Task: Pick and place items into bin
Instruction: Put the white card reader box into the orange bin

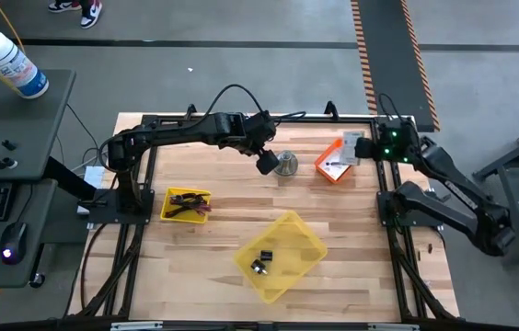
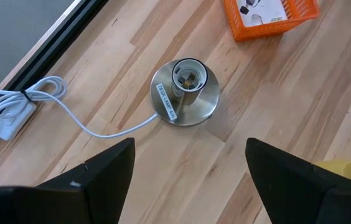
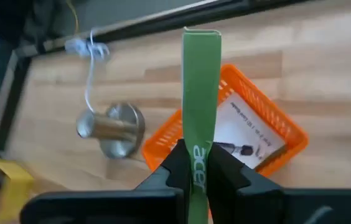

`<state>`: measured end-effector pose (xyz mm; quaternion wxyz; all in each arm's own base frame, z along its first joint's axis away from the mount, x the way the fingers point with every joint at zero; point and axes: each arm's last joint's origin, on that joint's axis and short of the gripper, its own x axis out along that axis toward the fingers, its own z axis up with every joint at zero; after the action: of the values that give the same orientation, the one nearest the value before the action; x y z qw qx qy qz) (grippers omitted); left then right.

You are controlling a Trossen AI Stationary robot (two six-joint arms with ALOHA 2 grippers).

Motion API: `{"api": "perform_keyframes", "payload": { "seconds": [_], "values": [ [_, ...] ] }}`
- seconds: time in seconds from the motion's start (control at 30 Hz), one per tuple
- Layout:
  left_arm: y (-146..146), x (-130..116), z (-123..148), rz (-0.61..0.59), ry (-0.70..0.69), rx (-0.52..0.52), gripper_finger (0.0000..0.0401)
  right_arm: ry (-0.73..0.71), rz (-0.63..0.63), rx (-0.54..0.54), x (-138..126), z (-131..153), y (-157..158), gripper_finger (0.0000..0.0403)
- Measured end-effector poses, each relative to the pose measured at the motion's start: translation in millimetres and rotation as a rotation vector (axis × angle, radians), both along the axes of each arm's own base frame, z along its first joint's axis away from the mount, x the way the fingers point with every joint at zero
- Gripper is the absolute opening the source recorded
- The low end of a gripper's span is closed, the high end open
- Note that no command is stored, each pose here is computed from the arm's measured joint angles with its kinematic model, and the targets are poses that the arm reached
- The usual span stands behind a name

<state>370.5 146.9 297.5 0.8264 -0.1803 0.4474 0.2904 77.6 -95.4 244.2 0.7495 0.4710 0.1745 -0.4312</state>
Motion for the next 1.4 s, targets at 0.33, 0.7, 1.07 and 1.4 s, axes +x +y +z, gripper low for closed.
{"api": "perform_keyframes", "payload": {
  "seconds": [0.33,0.7,1.07,1.4],
  "values": [
    [1,2,1,0.000,-0.024,0.010,0.0294,-0.276,-0.299,0.210,-8,-24,11,0.0025],
    [2,5,3,0.004,-0.059,0.029,0.0294,-0.427,-0.458,0.242,-4,-22,15,0.0027],
    [2,5,4,0.004,-0.065,0.031,0.0294,-0.370,-0.471,0.225,8,-25,23,0.0029],
    [2,5,4,0.000,-0.062,0.034,0.0294,-0.429,-0.465,0.234,23,-39,20,0.0028]
  ]
}}
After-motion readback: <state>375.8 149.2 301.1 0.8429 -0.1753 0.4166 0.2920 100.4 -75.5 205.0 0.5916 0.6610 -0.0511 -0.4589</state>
